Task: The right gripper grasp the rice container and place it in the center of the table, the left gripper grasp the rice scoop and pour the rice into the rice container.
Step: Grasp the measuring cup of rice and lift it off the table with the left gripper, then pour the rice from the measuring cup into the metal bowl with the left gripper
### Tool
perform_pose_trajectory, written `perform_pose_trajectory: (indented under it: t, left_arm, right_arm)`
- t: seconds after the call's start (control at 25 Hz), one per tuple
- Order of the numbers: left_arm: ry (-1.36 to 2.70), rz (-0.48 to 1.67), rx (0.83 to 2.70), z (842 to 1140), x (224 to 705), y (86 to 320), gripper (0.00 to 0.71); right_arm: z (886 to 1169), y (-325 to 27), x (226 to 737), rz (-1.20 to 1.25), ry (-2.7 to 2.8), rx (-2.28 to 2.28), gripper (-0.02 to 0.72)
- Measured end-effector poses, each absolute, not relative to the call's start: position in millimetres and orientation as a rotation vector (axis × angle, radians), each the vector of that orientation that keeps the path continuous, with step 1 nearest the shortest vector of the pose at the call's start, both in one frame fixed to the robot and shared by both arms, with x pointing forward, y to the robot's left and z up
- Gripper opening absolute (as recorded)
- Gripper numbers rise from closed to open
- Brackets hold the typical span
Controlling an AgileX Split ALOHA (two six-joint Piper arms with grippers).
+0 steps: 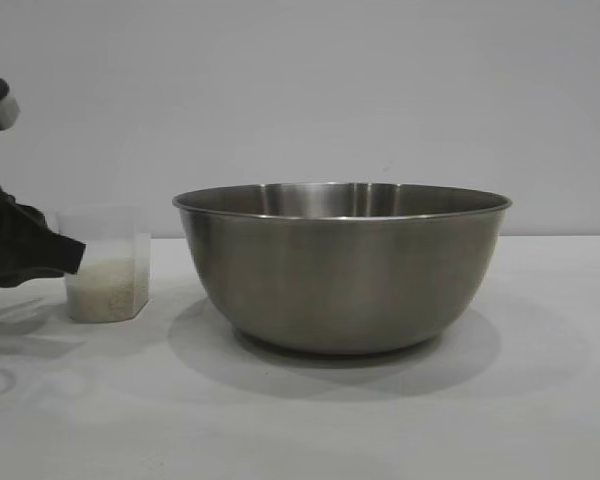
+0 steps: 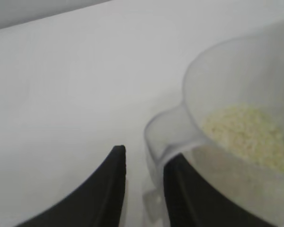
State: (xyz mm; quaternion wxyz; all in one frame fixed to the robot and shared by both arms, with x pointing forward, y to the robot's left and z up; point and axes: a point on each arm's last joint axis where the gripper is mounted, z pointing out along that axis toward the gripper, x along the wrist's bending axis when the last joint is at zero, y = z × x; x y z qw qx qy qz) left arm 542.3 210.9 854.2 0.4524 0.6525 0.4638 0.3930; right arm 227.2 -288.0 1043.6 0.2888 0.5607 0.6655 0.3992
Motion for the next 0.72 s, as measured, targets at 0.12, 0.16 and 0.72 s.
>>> perform_pose_trajectory:
  t: [0.12,0.16,0.72]
  left_arm:
    - [1.05,1.018,1.649,859,550,206,0.0]
    - [0.999,1.047,1.675,860,553,204,0.0]
    - [-0.37,1.709,1.645,998,565,158,0.0]
  right_arm:
    - [1044,-288,227,1.066,1.777,1.497,0.5]
    - [1044,-288,227,1.066,1.777,1.497,0.5]
    - [1044,-288,227,1.066,1.777,1.497,0.5]
